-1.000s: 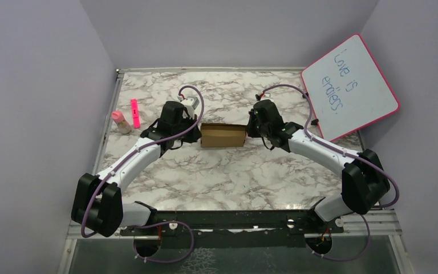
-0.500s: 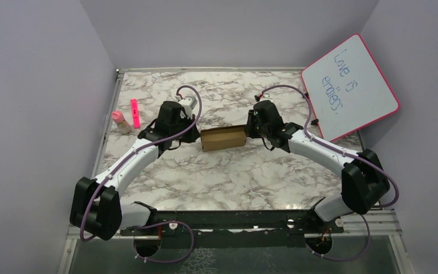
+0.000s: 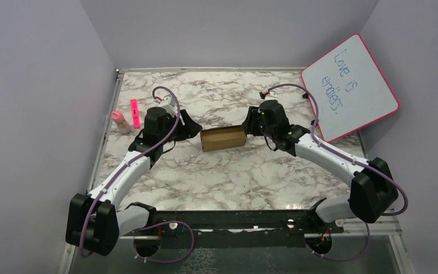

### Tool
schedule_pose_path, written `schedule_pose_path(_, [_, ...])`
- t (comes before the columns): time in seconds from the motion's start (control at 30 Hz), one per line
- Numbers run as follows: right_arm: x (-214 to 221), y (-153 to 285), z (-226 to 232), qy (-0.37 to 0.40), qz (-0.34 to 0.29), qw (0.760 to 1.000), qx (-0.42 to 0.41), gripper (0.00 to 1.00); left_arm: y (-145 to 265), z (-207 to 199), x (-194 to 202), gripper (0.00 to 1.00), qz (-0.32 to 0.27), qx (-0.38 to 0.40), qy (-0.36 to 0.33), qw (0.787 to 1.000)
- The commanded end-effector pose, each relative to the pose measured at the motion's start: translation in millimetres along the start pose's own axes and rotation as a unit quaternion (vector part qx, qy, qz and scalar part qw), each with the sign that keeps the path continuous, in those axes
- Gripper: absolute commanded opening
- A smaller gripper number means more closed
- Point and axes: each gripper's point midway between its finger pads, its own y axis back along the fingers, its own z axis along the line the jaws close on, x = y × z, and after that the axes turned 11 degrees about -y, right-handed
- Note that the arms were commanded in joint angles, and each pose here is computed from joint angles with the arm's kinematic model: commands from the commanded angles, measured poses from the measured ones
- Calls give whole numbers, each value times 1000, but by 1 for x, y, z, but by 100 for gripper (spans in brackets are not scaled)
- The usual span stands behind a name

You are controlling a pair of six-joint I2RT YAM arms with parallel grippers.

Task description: Fold the paper box

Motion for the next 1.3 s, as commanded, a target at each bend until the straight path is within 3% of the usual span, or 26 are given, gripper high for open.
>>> schedule_pose_path(0.0, [-16, 1, 9, -28, -37, 999, -18, 51, 0, -5, -17, 61, -77, 16, 115, 990])
schedule_pose_path(0.23, [-30, -1, 6, -53, -73, 996, -16, 59, -4, -3, -5, 67, -88, 25, 161, 983])
schedule_pose_path(0.57, [-18, -19, 4, -57, -59, 997, -18, 58, -12, 0, 3, 66, -75, 28, 169, 982])
schedule_pose_path(0.8, [2, -27, 1, -53, -31, 998, -26, 55, -21, 1, 21, 52, -45, 35, 170, 984])
schedule_pose_path(1.03, [13, -27, -5, -47, -19, 998, -25, 53, -24, 4, 44, 31, -16, 36, 171, 985])
schedule_pose_path(1.27, [24, -29, -9, -44, -7, 999, -26, 52, -22, 9, 59, 24, -5, 29, 173, 985])
